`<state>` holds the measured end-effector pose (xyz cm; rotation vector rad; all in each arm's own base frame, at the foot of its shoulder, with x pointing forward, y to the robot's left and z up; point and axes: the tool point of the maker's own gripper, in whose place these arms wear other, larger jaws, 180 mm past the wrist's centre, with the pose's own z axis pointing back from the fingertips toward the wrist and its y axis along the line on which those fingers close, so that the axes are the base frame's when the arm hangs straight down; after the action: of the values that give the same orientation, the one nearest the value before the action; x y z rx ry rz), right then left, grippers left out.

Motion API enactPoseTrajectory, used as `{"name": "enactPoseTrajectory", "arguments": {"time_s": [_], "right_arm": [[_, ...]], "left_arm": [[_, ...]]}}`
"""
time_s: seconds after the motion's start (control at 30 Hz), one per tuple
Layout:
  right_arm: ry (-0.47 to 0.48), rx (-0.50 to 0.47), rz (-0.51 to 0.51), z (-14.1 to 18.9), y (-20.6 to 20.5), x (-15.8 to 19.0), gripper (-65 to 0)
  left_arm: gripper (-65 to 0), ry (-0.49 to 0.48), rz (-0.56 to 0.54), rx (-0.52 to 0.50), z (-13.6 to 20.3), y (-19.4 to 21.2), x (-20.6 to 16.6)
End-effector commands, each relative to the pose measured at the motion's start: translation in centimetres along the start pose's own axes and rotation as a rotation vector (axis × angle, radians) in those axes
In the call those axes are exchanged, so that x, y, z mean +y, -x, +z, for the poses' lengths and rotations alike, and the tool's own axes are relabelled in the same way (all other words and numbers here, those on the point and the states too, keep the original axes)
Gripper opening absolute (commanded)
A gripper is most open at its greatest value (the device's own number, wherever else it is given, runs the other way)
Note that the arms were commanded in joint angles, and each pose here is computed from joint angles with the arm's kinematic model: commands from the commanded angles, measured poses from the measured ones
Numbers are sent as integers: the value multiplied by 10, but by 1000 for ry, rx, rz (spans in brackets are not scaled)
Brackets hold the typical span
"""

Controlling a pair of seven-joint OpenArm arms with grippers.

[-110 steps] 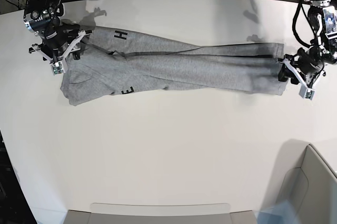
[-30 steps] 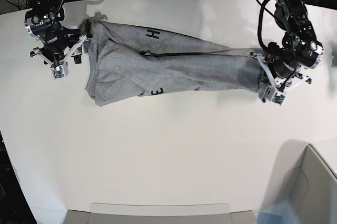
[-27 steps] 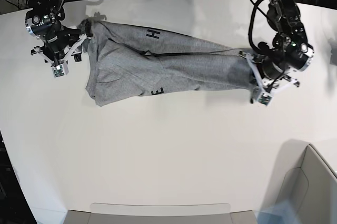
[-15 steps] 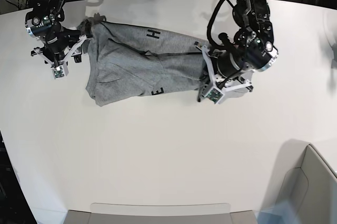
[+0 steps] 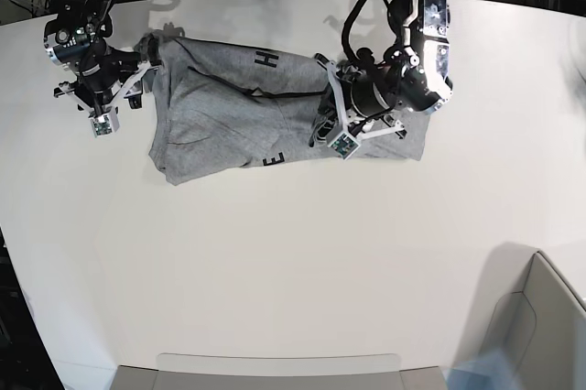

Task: Fold the T-shirt properly
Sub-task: 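Move the left gripper inward and grasp the strip's middle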

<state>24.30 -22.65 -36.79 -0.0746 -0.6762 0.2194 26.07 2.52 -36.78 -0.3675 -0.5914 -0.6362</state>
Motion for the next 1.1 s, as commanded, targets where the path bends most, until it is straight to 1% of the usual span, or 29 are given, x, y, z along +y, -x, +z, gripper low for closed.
{"name": "enactPoseTrajectory", "arguments": {"time_s": [0.0, 0.3, 0.37, 0.6, 0.63, 0.77, 0.8, 0.83, 0.87, 0.93, 1.07], "right_arm": [[7, -41, 11, 3, -11, -4, -398], [7, -40, 11, 3, -11, -4, -398], [7, -40, 11, 3, -11, -4, -398], [7, -40, 10, 3, -11, -4, -397], [7, -40, 10, 3, -11, -4, -397], [4, -44, 8, 3, -12, -3, -396], [3, -44, 7, 3, -12, -3, -396], [4, -47, 7, 3, -13, -3, -396], [5, -53, 7, 3, -16, -4, -396], [7, -57, 6, 3, -18, -5, -396], [6, -60, 5, 3, -18, -4, -396]], "left_arm": [[-650, 1, -8, -54, 3, -15, 1], [-650, 11, 0, -93, 1, -29, -4], [-650, 2, 11, -107, 2, -37, -1], [-650, -8, 20, -99, 3, -37, 4], [-625, -9, 19, -100, 3, -37, 4], [-449, -4, 10, -105, 3, -39, 2], [-415, -4, 4, -107, 4, -40, 2], [-387, -3, -1, -116, 4, -44, 2], [-376, -6, -8, -130, 6, -50, 3], [-396, -10, -16, -159, 9, -62, 2], [-488, -17, -19, -226, 19, -81, -3]]}}
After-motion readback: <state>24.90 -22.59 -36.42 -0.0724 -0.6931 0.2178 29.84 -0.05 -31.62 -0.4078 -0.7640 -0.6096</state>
